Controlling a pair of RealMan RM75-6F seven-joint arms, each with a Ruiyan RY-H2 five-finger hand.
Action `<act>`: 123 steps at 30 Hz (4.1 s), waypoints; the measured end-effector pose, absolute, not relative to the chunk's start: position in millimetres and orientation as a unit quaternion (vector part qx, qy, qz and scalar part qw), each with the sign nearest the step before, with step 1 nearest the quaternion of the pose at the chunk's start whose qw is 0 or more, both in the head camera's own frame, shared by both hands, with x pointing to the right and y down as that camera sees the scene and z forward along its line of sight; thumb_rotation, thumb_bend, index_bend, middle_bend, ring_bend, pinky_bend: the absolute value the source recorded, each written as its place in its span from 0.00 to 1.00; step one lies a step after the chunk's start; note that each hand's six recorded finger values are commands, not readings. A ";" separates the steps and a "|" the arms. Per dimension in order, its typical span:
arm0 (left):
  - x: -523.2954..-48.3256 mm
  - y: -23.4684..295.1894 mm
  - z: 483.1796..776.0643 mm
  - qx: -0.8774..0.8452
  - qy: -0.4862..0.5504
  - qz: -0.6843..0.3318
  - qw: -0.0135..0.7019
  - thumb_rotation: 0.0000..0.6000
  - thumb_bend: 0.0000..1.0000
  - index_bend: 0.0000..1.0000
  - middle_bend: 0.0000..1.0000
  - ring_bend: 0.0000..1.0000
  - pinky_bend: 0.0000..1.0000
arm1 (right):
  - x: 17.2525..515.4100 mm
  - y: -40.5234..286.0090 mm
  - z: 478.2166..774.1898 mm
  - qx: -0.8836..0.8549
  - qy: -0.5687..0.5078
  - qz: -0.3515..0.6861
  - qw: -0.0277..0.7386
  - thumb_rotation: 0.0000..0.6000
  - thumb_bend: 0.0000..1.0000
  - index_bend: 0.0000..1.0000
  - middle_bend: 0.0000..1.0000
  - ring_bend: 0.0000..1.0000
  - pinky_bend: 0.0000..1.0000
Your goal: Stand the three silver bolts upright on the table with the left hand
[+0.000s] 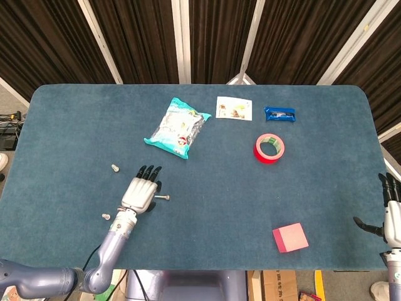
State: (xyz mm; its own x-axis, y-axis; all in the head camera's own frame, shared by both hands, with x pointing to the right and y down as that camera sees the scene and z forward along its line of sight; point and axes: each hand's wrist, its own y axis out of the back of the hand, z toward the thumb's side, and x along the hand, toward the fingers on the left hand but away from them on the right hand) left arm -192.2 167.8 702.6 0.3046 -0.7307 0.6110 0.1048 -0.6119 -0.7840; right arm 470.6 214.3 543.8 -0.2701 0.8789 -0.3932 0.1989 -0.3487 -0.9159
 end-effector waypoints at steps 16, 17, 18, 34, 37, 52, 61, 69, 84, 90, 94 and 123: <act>-188.2 169.8 707.8 -0.703 0.216 -0.544 0.404 1.00 0.44 0.50 0.04 0.00 0.00 | 471.8 214.3 542.2 -0.538 -0.504 0.618 0.272 1.00 0.00 0.00 0.00 0.00 0.00; -188.5 169.7 707.9 -0.702 0.216 -0.545 0.405 1.00 0.45 0.51 0.04 0.00 0.00 | 471.9 214.2 542.2 -0.538 -0.504 0.618 0.272 1.00 0.00 0.00 0.00 0.00 0.00; -188.5 169.7 707.9 -0.701 0.216 -0.545 0.406 1.00 0.45 0.51 0.04 0.00 0.00 | 472.0 214.2 542.0 -0.538 -0.505 0.618 0.272 1.00 0.00 0.00 0.00 0.00 0.00; -186.9 172.4 714.7 -0.702 0.212 -0.549 0.402 1.00 0.46 0.50 0.04 0.00 0.00 | 472.7 214.1 542.9 -0.535 -0.509 0.619 0.268 1.00 0.00 0.00 0.00 0.00 0.00; -185.5 172.8 715.8 -0.701 0.210 -0.548 0.406 1.00 0.46 0.50 0.04 0.00 0.00 | 472.8 213.9 542.7 -0.534 -0.510 0.619 0.268 1.00 0.00 0.00 0.00 0.00 0.00; -185.3 173.6 716.2 -0.696 0.210 -0.549 0.412 1.00 0.49 0.55 0.04 0.00 0.00 | 472.6 214.3 541.7 -0.533 -0.512 0.617 0.268 1.00 0.00 0.00 0.00 0.00 0.00; -186.9 169.5 711.3 -0.689 0.213 -0.546 0.426 1.00 0.52 0.55 0.04 0.00 0.00 | 472.3 214.1 542.2 -0.533 -0.514 0.617 0.267 1.00 0.00 0.00 0.00 0.00 0.00; -187.1 162.8 702.2 -0.668 0.207 -0.536 0.473 1.00 0.52 0.56 0.04 0.00 0.00 | 471.7 213.7 542.5 -0.534 -0.513 0.617 0.266 1.00 0.00 0.00 0.00 0.00 0.00; -182.1 159.2 694.2 -0.585 0.145 -0.498 0.624 1.00 0.53 0.56 0.04 0.00 0.00 | 472.3 212.7 542.9 -0.533 -0.515 0.617 0.264 1.00 0.00 0.01 0.00 0.00 0.00; -182.2 159.2 695.9 -0.580 0.141 -0.501 0.626 1.00 0.52 0.56 0.04 0.00 0.00 | 473.5 212.5 543.0 -0.532 -0.517 0.618 0.261 1.00 0.00 0.01 0.00 0.00 0.00; -180.9 159.0 695.1 -0.576 0.140 -0.501 0.631 1.00 0.53 0.56 0.04 0.00 0.00 | 472.9 212.5 543.4 -0.532 -0.516 0.618 0.262 1.00 0.00 0.01 0.00 0.00 0.00; -169.2 150.6 692.0 -0.556 0.130 -0.527 0.630 1.00 0.53 0.53 0.03 0.00 0.00 | 473.7 212.3 543.8 -0.529 -0.518 0.619 0.261 1.00 0.00 0.01 0.00 0.00 0.00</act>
